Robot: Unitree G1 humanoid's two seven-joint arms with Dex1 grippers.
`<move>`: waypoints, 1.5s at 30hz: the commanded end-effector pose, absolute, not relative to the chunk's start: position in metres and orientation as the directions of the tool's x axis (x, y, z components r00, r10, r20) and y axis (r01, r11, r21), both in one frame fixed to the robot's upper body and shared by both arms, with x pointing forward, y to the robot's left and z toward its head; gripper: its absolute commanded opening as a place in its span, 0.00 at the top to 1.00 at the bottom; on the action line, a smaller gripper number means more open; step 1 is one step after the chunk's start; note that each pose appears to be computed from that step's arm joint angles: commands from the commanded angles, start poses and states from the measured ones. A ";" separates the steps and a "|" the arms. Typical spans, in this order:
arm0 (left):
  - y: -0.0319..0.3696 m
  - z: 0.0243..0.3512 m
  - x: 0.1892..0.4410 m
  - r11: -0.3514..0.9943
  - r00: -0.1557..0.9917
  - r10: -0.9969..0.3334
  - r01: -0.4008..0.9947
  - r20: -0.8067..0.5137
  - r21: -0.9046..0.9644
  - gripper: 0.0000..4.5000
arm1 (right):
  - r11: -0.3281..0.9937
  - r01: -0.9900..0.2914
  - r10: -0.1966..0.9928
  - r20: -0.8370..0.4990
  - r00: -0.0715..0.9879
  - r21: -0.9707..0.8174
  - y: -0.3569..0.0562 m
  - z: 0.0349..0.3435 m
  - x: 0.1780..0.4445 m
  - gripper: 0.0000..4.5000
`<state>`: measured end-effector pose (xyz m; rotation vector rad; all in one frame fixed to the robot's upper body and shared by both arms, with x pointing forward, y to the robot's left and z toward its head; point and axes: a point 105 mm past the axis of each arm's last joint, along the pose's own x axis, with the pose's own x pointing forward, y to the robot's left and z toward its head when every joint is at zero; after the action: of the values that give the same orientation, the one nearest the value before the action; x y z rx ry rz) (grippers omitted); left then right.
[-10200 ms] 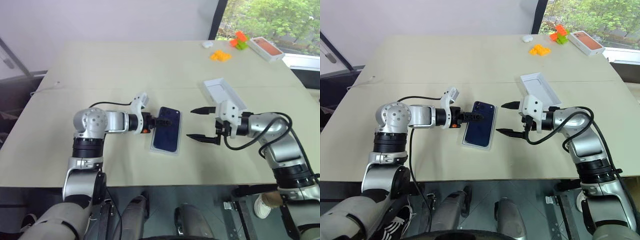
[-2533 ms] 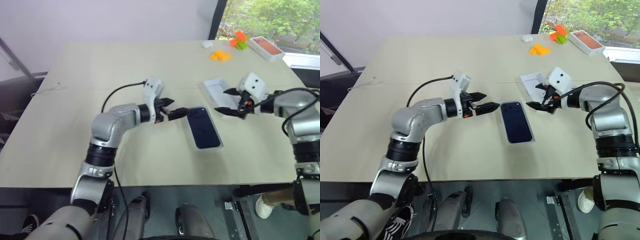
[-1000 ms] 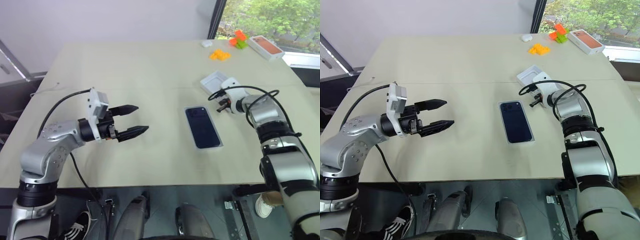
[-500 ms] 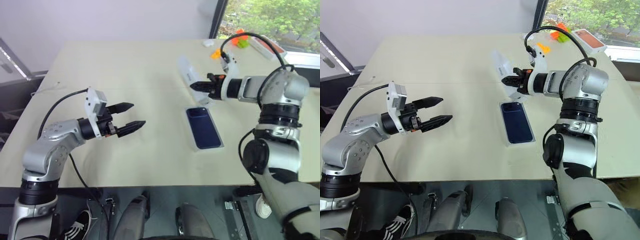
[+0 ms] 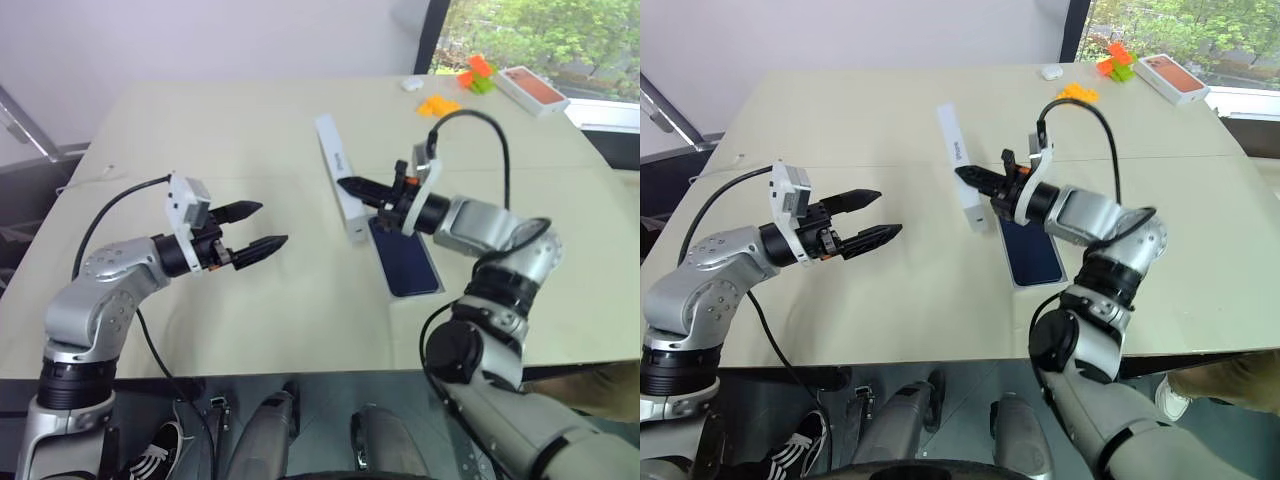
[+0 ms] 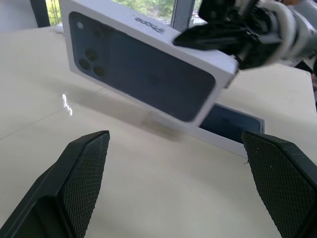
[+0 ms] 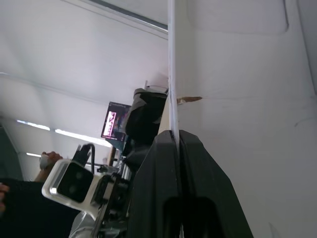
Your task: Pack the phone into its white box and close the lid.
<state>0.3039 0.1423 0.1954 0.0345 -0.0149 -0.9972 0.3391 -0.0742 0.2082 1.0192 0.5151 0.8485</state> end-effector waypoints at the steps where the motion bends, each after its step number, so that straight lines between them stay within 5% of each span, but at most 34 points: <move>1: 0.145 0.204 0.303 0.549 0.548 -0.836 0.834 0.026 0.059 0.00 | 0.181 -0.341 0.785 0.073 0.615 0.922 -0.072 0.227 0.323 1.00; 10: 0.140 0.195 0.307 0.565 0.565 -0.825 0.825 0.020 0.023 0.00 | 0.203 -0.291 0.761 0.036 0.648 0.935 -0.065 0.197 0.295 1.00; 13: 0.135 0.189 0.308 0.563 0.563 -0.826 0.827 0.030 -0.007 0.19 | 0.209 -0.311 0.783 0.032 0.621 0.927 -0.064 0.191 0.289 1.00; 20: 0.119 0.175 0.311 0.549 0.551 -0.834 0.834 0.030 -0.065 0.99 | 0.250 -0.326 0.816 -0.017 0.578 0.912 -0.073 0.177 0.289 1.00; 42: 0.049 0.147 0.329 0.491 0.500 -0.865 0.861 0.040 -0.133 0.99 | 0.268 -0.334 0.854 -0.062 0.517 0.903 -0.078 0.158 0.276 1.00; 45: 0.047 0.146 0.330 0.488 0.497 -0.867 0.862 0.042 -0.134 1.00 | 0.282 -0.324 0.848 -0.077 0.525 0.903 -0.080 0.157 0.278 0.78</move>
<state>0.3309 0.0523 0.1347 -0.1590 0.0833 -1.0222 0.2814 -0.0831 0.1501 0.9908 0.6446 0.8184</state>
